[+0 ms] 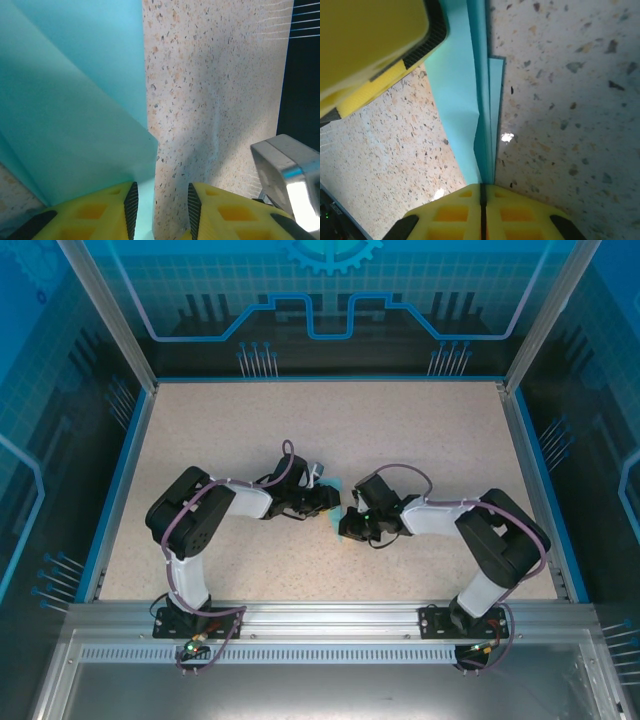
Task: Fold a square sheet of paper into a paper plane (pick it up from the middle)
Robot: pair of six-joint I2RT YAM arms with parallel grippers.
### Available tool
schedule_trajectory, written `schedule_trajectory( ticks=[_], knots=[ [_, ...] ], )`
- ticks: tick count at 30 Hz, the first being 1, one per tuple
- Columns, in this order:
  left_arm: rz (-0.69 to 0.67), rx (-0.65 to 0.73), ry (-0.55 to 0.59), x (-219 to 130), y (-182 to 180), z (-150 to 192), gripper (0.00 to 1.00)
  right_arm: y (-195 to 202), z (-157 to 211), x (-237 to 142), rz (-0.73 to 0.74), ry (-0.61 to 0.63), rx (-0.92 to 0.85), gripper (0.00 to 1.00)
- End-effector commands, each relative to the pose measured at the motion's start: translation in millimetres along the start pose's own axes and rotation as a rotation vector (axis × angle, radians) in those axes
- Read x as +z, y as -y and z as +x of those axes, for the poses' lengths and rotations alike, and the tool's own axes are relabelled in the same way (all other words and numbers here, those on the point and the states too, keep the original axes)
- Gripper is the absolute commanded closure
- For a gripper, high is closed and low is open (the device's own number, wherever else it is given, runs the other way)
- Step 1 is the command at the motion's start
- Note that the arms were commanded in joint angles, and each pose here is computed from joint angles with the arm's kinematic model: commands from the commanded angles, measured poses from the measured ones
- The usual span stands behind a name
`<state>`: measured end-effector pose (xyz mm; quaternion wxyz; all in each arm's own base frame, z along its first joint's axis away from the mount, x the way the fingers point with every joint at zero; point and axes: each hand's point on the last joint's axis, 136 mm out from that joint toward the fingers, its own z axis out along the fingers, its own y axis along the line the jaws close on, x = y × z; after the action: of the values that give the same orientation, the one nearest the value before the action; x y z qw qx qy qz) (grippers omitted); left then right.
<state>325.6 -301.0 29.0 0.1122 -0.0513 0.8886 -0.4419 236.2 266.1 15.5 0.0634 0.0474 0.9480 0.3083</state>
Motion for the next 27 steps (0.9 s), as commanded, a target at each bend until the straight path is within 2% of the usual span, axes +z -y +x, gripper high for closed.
schedule_trajectory(
  ticks=[1, 6, 13, 21, 27],
  knots=[
    [-0.075, -0.019, -0.052, 7, -23, 15, 0.65, 1, 13, -13, 0.016, -0.011, -0.021, 0.88],
    [-0.077, -0.020, -0.052, 7, -24, 15, 0.65, -24, -2, -28, -0.119, 0.059, -0.031, 0.87],
    [-0.081, -0.020, -0.059, 8, -24, 16, 0.65, -51, -11, -12, -0.263, 0.014, -0.017, 0.92],
    [-0.083, -0.018, -0.063, 8, -25, 17, 0.65, -29, -15, 0, -0.237, 0.009, 0.043, 0.93],
    [-0.090, -0.021, -0.064, 8, -25, 17, 0.65, -9, 2, 6, -0.192, -0.048, 0.050, 0.93]
  ],
)
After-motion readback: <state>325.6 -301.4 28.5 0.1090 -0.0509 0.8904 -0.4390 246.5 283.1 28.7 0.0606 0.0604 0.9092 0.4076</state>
